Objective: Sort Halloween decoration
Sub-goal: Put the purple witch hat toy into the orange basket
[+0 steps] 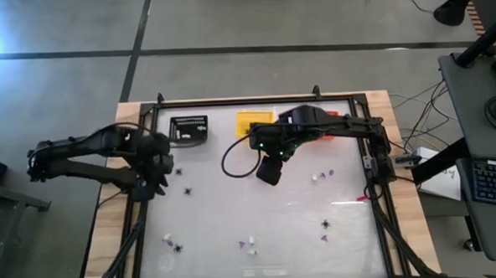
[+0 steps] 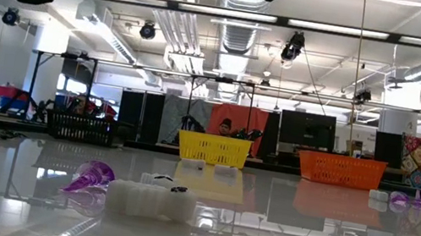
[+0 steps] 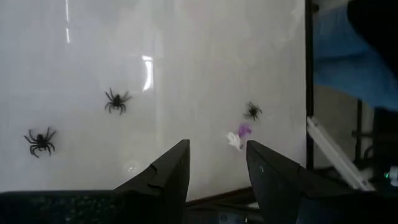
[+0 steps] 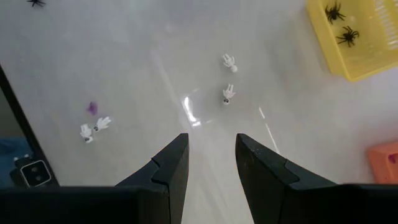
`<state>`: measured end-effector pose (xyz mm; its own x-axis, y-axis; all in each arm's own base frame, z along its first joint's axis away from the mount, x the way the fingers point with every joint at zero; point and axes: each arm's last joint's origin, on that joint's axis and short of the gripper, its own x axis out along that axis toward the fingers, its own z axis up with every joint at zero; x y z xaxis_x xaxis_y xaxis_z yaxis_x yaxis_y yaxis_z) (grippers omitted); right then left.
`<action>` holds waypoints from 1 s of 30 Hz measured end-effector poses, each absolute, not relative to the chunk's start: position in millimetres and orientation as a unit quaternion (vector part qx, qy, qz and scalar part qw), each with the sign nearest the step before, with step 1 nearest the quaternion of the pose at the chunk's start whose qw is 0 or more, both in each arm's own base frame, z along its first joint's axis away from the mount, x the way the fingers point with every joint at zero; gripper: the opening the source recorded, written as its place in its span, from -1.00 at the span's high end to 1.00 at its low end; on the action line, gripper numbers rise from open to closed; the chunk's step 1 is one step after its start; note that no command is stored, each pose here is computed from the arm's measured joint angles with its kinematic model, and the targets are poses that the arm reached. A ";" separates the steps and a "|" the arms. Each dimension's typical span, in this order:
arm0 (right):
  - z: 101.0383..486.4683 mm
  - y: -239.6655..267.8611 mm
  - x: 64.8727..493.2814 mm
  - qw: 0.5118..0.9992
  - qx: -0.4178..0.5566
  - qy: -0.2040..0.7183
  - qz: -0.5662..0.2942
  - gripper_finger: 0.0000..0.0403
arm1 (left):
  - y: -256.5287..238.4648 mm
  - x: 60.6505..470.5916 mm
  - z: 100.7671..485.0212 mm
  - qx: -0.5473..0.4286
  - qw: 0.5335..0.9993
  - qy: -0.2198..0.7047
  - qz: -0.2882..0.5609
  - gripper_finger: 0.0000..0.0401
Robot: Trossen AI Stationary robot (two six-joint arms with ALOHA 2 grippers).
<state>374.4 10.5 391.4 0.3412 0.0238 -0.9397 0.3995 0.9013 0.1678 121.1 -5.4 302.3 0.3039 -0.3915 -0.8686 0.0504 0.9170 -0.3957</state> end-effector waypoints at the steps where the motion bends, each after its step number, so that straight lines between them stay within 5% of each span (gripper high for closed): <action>1: 391.4 10.6 374.4 0.797 0.188 0.562 -0.118 0.39 | -8.6 121.8 301.7 -0.139 0.791 0.578 -0.142 0.29; 30: 391.3 20.5 374.1 0.800 0.176 0.563 -0.112 0.39 | -93.5 148.8 276.3 -0.063 0.747 0.650 -0.125 0.29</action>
<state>374.1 20.5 391.3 0.3417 0.0182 -0.9396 0.3781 0.9127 0.1552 148.8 -93.5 276.3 0.1246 -0.2693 -0.9550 0.1049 0.9606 -0.2573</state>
